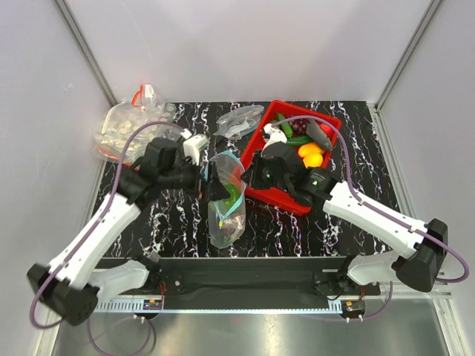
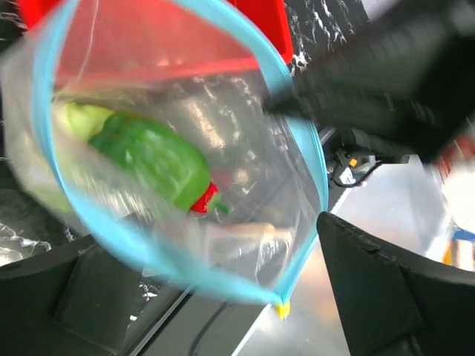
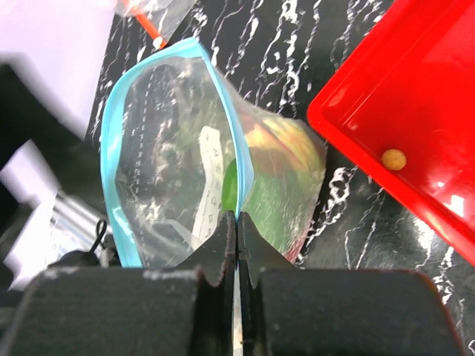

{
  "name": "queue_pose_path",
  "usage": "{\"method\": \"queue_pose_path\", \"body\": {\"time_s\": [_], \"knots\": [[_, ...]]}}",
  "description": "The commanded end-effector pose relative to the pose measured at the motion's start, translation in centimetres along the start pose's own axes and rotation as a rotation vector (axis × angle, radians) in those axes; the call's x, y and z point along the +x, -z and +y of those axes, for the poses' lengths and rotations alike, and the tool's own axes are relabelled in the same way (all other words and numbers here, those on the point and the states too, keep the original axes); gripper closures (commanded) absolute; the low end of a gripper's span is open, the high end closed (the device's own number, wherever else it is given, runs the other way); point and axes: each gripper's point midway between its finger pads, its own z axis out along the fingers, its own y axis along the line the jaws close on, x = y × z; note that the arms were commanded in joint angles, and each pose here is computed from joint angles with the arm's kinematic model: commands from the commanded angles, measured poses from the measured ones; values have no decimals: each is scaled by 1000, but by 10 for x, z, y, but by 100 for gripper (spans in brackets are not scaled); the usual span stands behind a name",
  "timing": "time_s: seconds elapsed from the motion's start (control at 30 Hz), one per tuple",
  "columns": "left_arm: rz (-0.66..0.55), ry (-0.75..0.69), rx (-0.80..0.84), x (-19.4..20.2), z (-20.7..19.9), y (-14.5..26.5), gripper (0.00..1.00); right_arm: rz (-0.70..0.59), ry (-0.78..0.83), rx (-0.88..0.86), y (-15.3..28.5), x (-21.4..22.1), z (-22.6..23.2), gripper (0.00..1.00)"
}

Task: Place the food in the zip-top bag and seal the zipper
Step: Adjust the zipper food storage bag at the center of the board.

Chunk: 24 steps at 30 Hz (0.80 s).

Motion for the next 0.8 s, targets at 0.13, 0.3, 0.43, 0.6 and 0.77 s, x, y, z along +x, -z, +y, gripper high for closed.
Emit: {"method": "queue_pose_path", "body": {"time_s": [0.13, 0.3, 0.43, 0.6, 0.77], "knots": [[-252, -88, 20, 23, -14, 35, 2, -101, 3, 40, -4, -27, 3, 100], [-420, -49, 107, 35, -29, 51, 4, -95, -27, 42, -6, -19, -1, 100], [-439, 14, 168, 57, -23, 34, 13, -96, -71, 36, -4, -17, -2, 100], [-468, -31, 177, 59, -22, 24, 29, -93, -86, 38, 1, -14, -4, 100], [-453, -99, 163, 65, -29, 8, 36, -100, -88, 46, 8, -16, -7, 100]]}}
